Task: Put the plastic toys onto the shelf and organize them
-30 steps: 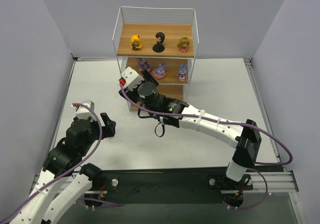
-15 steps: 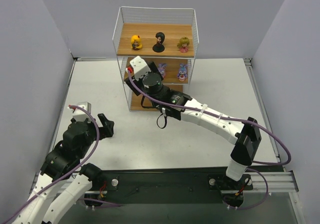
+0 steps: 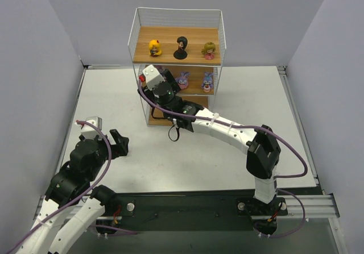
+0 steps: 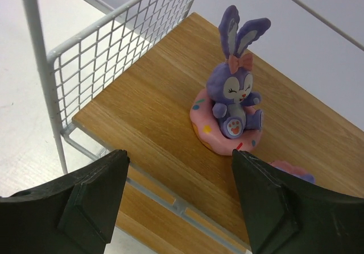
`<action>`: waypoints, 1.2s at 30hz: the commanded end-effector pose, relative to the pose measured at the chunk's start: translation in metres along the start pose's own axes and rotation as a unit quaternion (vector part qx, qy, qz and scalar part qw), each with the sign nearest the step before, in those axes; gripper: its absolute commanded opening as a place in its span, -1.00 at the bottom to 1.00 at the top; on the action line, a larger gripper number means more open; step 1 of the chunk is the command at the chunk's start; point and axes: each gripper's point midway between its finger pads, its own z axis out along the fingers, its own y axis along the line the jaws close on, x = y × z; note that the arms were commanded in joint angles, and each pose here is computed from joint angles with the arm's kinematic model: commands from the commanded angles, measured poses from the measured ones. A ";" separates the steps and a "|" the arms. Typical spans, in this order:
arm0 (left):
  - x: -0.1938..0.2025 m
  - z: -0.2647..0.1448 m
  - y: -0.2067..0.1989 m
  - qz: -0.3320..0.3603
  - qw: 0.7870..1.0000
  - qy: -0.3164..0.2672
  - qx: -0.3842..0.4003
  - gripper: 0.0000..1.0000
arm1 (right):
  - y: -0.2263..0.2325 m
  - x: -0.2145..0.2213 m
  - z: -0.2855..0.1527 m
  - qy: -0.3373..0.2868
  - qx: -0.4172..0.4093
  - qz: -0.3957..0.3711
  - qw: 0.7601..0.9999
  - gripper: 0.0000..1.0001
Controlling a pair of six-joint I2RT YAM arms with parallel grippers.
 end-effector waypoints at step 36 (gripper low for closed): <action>-0.014 -0.004 0.008 -0.005 0.999 -0.038 -0.013 0.81 | -0.035 -0.013 0.037 -0.085 0.114 0.096 0.985 0.35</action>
